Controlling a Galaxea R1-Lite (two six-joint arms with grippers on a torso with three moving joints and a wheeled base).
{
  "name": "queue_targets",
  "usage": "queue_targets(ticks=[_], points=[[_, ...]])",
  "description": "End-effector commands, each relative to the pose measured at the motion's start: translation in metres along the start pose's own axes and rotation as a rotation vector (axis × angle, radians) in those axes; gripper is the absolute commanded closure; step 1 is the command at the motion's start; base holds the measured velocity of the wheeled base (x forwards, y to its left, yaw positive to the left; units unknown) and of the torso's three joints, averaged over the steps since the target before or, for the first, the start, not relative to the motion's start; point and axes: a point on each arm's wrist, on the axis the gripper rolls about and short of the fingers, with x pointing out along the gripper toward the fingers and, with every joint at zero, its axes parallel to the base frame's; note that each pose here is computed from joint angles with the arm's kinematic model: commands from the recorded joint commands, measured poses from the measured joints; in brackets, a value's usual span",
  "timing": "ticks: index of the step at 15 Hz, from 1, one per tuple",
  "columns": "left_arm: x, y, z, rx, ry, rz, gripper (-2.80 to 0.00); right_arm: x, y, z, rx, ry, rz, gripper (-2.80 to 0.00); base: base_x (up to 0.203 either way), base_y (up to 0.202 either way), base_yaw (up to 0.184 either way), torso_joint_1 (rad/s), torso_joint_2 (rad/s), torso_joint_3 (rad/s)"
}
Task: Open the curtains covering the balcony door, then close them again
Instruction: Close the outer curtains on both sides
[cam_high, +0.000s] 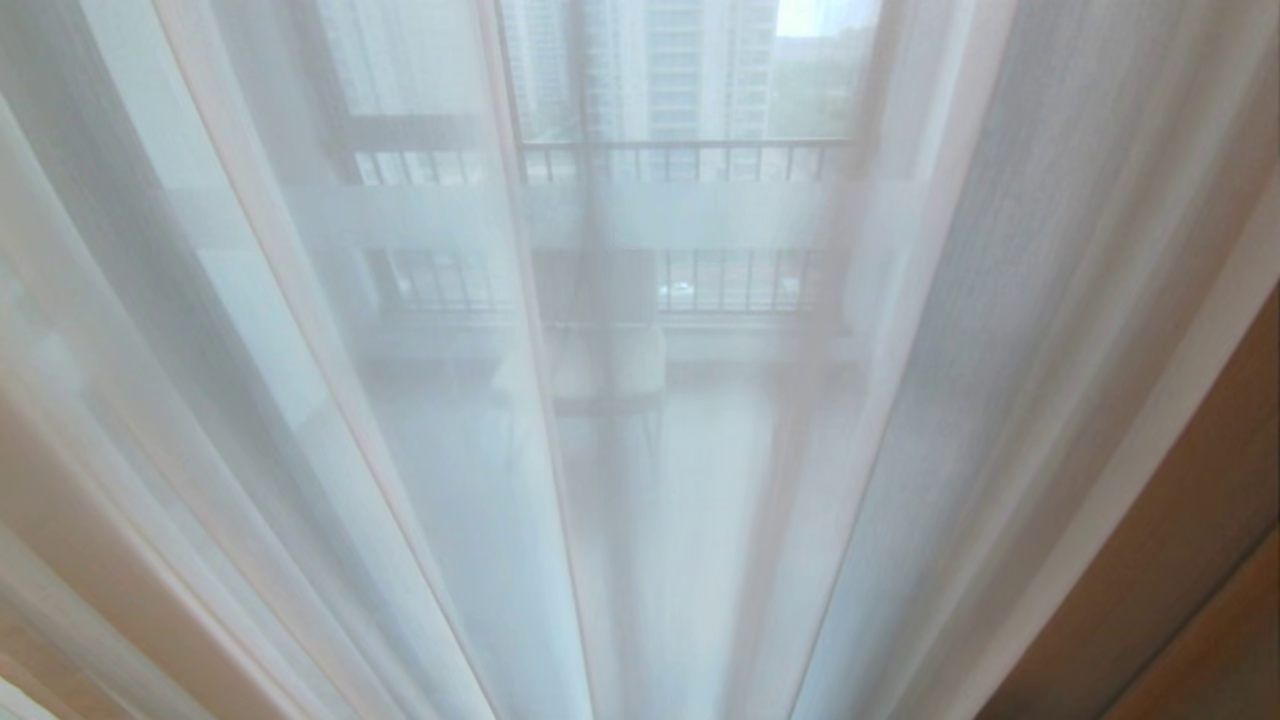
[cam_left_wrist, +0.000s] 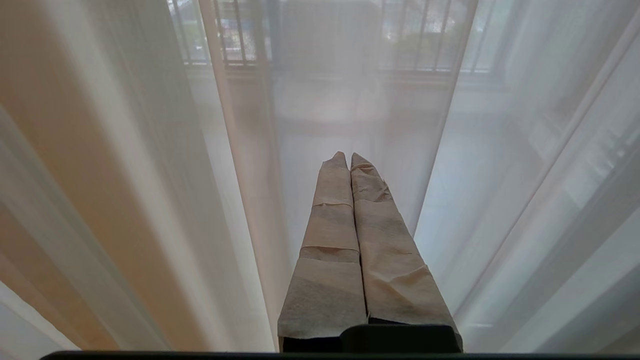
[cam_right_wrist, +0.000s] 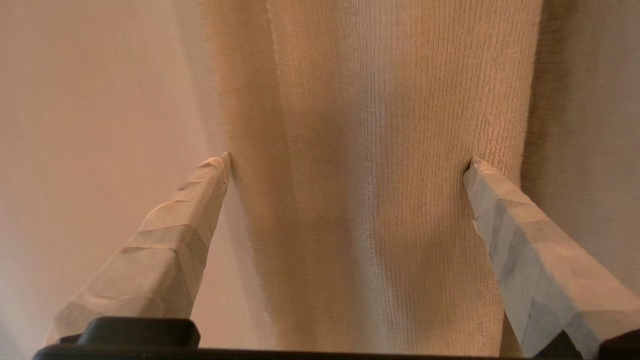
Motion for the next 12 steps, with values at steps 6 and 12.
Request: queue_targets(ticks=[6, 12], points=[[0.000, 0.000, 0.000, 0.000, -0.001, 0.000, 0.00, -0.065, -0.006, 0.030, 0.002, -0.017, 0.035, -2.80, 0.000, 0.000, 0.000, 0.000, 0.00, 0.000], [0.000, 0.000, 0.000, 0.000, -0.001, 0.000, 0.00, -0.128, -0.014, 0.044, -0.003, 0.007, 0.002, -2.80, 0.000, 0.000, 0.000, 0.000, 0.00, 0.000]])
